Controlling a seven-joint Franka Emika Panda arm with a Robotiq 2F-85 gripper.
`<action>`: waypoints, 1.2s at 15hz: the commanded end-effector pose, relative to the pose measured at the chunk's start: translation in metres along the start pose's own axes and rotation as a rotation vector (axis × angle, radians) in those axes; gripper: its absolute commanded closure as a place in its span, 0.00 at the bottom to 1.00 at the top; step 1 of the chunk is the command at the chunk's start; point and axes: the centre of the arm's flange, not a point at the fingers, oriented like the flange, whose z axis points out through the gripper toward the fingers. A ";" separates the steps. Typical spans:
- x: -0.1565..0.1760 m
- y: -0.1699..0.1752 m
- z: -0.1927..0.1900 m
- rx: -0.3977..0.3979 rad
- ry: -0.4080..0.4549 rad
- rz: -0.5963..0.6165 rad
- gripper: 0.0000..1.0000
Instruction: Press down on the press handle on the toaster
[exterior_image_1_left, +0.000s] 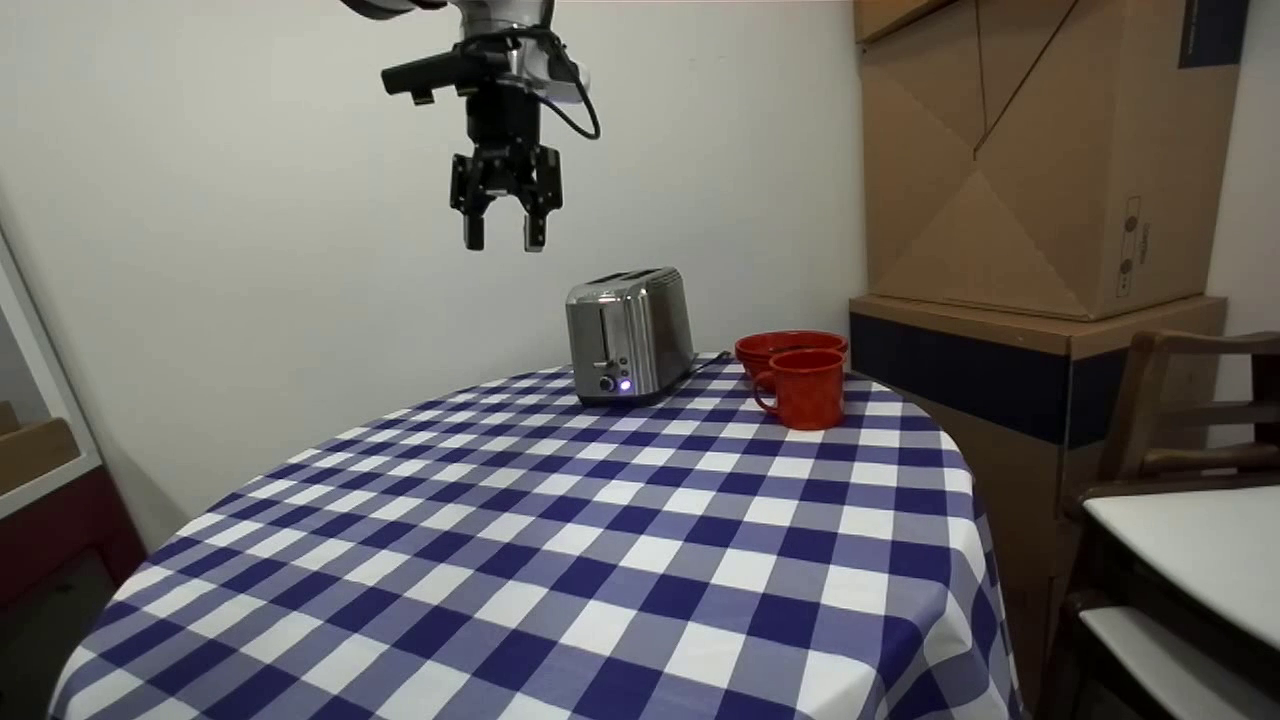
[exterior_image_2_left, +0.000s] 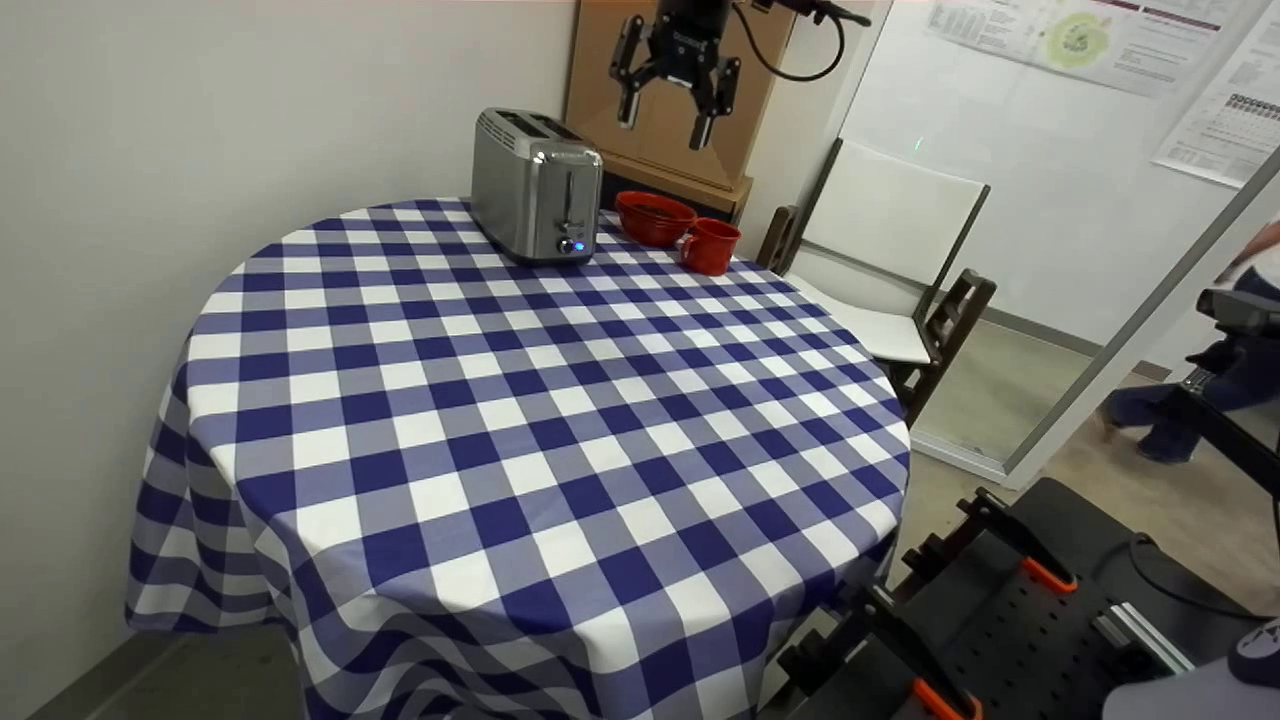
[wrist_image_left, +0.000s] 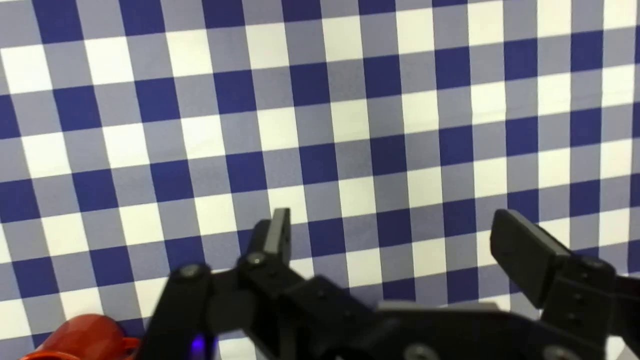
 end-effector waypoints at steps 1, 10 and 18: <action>-0.083 0.019 -0.001 -0.017 0.000 -0.145 0.00; -0.085 0.019 -0.024 -0.020 0.047 -0.260 0.00; -0.080 0.018 -0.015 -0.021 0.034 -0.260 0.00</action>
